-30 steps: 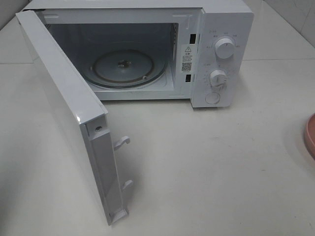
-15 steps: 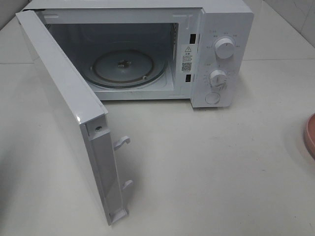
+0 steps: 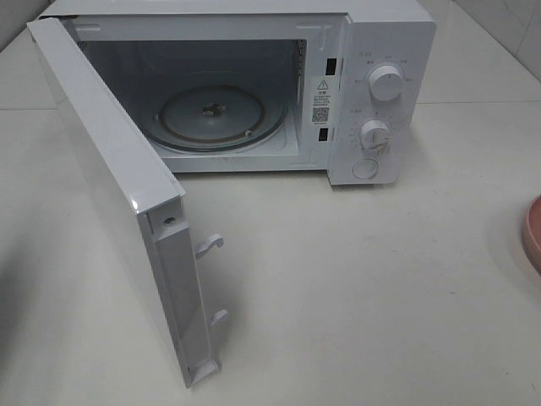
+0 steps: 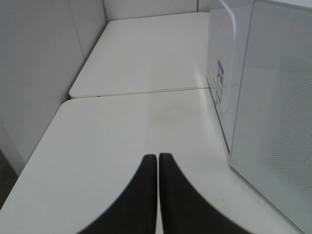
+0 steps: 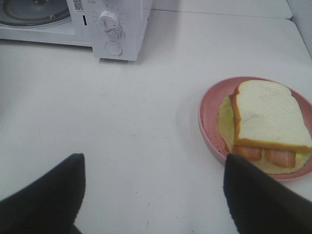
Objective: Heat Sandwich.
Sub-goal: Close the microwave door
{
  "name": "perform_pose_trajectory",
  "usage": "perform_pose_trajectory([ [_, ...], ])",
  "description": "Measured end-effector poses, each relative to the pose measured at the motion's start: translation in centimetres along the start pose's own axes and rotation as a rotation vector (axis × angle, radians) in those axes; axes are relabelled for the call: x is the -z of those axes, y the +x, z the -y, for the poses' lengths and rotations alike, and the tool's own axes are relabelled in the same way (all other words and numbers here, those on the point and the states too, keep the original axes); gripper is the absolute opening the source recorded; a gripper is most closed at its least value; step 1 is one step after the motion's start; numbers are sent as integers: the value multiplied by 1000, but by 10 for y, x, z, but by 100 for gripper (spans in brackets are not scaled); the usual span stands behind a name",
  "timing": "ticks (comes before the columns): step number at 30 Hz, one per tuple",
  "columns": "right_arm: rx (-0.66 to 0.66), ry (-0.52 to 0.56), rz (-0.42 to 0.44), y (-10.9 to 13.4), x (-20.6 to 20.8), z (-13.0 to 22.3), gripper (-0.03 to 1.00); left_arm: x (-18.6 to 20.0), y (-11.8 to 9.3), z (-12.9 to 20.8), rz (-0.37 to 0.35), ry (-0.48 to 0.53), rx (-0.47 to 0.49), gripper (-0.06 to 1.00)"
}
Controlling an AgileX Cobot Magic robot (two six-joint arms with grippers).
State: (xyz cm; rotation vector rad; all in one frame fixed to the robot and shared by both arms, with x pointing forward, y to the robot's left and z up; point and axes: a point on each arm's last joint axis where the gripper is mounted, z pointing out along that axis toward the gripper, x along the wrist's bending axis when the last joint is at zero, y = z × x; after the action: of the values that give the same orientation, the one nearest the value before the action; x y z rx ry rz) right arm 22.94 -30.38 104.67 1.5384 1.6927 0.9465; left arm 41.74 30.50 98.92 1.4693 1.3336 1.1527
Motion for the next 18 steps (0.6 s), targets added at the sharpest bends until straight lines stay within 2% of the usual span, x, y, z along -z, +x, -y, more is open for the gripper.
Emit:
perform_pose_trajectory([
  [2,0,0,0,0,0,0,76,-6,-4,2,43,-11,-11,0],
  [3,0,0,0,0,0,0,76,-12,-9,5,88,-10,-19,0],
  [4,0,0,0,0,0,0,76,-12,-9,5,88,-10,-19,0],
  [6,0,0,0,0,0,0,76,-18,-13,10,134,-4,-7,0],
  [7,0,0,0,0,0,0,76,-24,-17,13,179,-7,1,0],
  [9,0,0,0,0,0,0,76,-26,-19,15,198,-8,4,0],
  [12,0,0,0,0,0,0,76,-35,-27,17,289,-28,11,0],
  [18,0,0,0,0,0,0,76,-50,-33,16,354,-24,40,0],
])
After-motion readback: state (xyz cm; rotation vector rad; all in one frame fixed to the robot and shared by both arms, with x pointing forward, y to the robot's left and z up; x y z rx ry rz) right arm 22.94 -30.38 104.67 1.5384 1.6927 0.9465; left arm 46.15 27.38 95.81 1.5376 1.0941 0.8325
